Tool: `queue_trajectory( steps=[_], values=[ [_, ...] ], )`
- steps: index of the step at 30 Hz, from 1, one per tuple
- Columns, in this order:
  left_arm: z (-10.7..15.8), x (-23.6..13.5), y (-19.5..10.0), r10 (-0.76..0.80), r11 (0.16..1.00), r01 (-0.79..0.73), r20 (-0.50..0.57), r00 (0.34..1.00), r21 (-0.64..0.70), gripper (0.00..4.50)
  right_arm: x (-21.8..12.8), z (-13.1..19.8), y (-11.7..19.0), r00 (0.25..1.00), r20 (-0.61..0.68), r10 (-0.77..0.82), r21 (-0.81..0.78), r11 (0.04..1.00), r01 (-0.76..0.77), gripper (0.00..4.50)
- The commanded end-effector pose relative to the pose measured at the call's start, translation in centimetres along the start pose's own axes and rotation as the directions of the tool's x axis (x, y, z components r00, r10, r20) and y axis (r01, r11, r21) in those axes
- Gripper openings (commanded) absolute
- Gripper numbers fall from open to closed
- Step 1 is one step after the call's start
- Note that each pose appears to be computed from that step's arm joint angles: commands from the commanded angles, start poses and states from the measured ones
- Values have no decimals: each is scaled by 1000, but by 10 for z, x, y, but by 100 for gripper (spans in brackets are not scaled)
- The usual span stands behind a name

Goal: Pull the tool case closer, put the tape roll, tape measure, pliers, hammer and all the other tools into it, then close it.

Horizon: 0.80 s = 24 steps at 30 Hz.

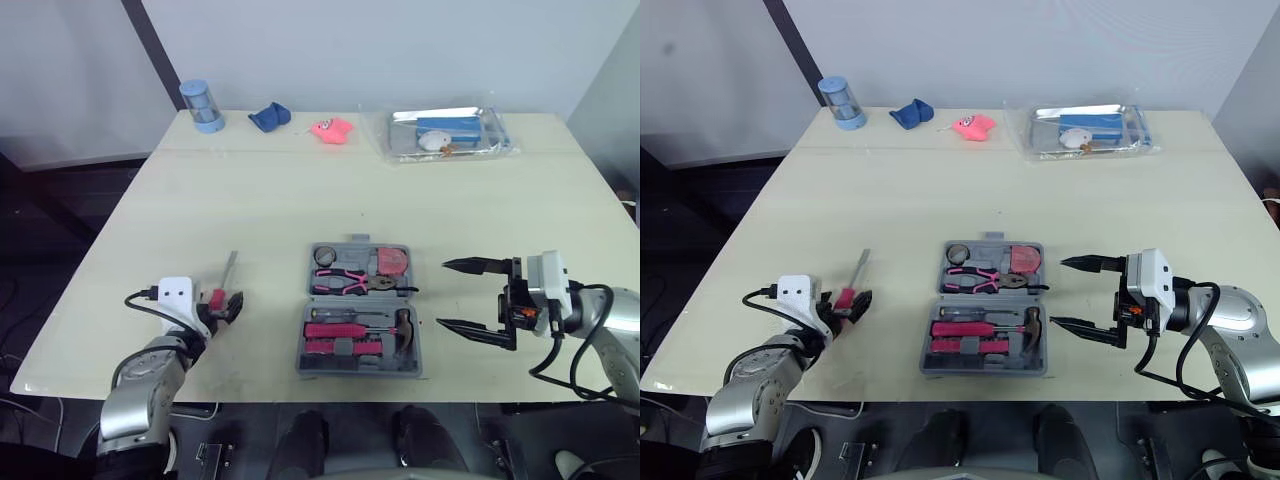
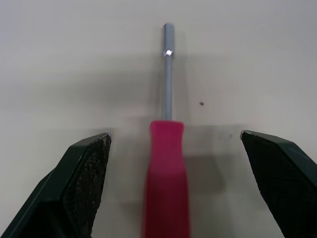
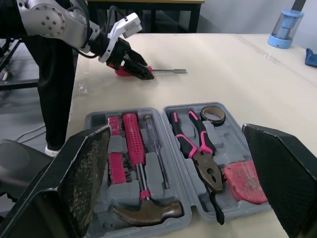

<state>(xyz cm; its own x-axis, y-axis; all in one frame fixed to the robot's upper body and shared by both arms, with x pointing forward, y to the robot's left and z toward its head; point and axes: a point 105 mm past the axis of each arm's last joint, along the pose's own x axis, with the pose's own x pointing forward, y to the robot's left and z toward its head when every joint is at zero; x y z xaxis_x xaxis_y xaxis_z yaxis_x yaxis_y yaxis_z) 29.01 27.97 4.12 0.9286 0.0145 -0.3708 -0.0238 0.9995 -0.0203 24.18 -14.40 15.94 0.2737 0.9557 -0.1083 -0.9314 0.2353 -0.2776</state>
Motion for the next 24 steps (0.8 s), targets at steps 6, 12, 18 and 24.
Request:
queue_trajectory(
  steps=[6,12,18,24],
  values=[
    [4,6,5,26,999,-25,-16,1000,38,450,3,12,4,999,41,13,-43,999,-12,445],
    [1,7,0,6,999,-4,-45,999,40,450,2,11,5,999,39,20,-47,999,-18,445],
    [-1,6,0,12,999,-10,-57,998,34,208,2,9,6,999,36,21,-45,999,-19,450],
    [-2,5,0,13,999,-11,-67,998,33,60,2,8,7,999,36,25,-47,999,-24,450]
  ],
)
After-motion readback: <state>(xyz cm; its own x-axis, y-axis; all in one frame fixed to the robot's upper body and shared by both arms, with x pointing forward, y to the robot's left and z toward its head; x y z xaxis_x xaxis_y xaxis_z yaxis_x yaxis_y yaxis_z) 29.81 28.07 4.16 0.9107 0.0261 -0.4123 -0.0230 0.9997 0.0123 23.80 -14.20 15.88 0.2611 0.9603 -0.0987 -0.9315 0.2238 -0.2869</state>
